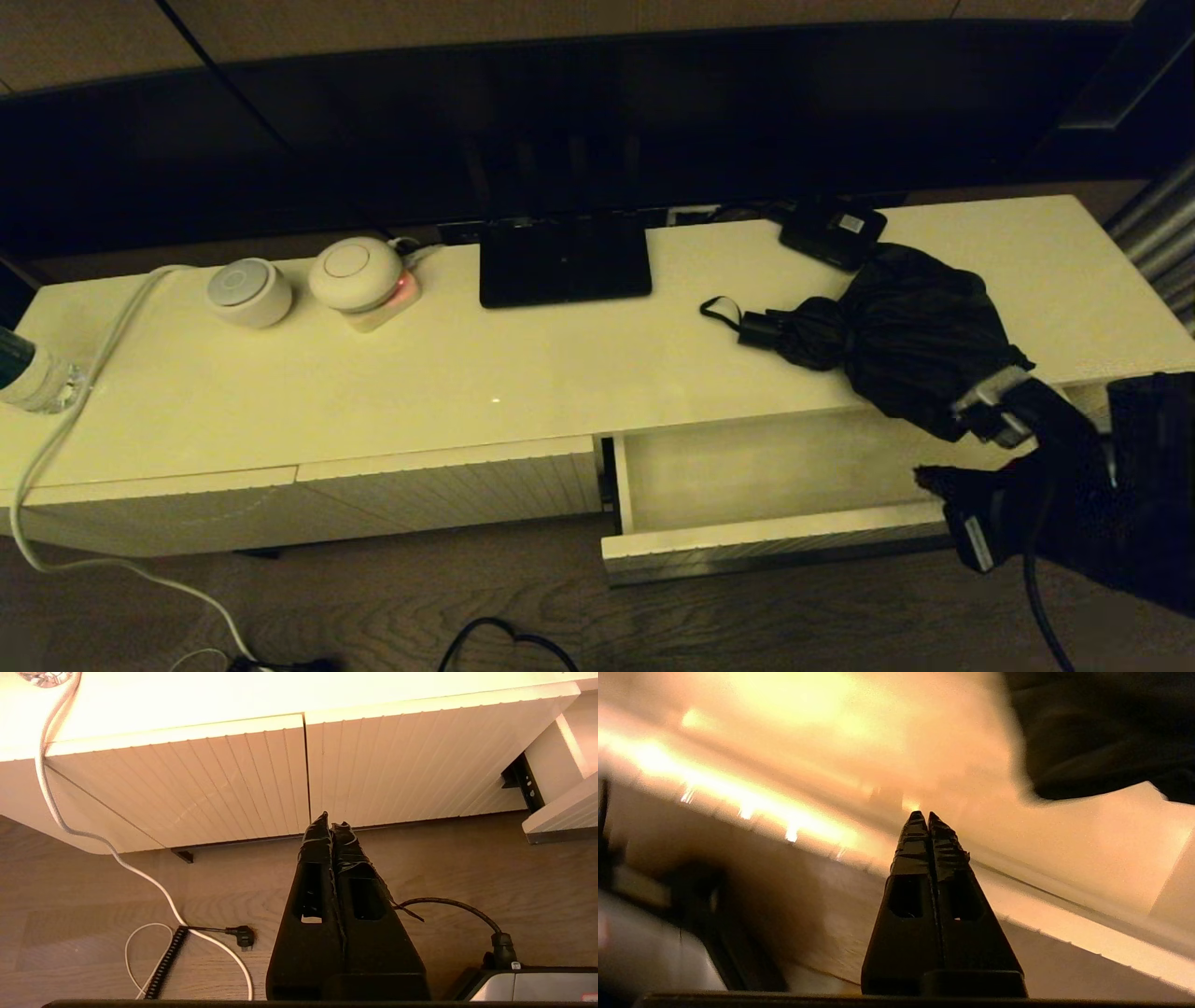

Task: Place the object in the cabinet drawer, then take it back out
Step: Open the drawer

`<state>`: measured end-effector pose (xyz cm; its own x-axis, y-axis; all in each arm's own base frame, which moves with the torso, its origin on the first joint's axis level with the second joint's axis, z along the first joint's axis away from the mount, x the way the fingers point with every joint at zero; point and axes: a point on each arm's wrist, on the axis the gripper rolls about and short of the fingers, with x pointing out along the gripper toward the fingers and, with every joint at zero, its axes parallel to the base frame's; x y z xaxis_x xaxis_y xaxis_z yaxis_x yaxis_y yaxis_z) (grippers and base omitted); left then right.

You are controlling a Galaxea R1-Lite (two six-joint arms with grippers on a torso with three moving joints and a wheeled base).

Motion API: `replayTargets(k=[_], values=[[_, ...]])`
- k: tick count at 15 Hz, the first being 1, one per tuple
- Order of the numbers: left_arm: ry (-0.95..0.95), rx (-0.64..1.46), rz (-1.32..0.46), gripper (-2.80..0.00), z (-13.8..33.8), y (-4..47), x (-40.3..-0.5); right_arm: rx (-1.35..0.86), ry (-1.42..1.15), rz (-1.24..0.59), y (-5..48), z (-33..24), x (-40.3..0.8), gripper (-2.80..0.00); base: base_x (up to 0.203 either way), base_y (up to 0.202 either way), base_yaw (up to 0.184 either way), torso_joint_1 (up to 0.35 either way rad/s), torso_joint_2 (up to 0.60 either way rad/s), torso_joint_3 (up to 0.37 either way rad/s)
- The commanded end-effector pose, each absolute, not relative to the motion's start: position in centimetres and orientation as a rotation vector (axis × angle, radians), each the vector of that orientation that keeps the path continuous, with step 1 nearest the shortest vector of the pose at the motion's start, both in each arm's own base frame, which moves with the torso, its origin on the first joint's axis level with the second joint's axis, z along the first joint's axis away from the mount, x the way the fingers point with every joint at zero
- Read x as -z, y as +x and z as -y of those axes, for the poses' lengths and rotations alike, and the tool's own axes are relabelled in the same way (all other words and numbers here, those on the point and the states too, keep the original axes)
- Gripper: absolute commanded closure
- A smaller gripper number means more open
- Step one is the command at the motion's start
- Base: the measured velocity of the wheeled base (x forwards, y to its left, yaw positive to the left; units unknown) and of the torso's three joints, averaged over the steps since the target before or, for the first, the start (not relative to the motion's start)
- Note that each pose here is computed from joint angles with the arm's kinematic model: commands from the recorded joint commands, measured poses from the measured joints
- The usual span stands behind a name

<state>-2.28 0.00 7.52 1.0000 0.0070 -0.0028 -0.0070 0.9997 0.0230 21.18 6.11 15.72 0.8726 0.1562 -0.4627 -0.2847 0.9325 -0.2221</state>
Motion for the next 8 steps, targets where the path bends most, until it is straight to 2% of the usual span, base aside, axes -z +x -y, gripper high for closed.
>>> replayTargets(k=[1,8], values=[[0.023,-0.008,-0.006,0.0,0.0,-2.3,-7.4,-0.177,-0.207,-0.515,23.8,-7.1,-14.6,0.0,0.0,0.0,0.0,0.0,0.0,0.0],[0.023,-0.008,-0.006,0.0,0.0,-2.3,-7.4,-0.092,-0.122,-0.564,27.9,-8.2,-14.2,0.0,0.0,0.0,0.0,0.0,0.0,0.0]])
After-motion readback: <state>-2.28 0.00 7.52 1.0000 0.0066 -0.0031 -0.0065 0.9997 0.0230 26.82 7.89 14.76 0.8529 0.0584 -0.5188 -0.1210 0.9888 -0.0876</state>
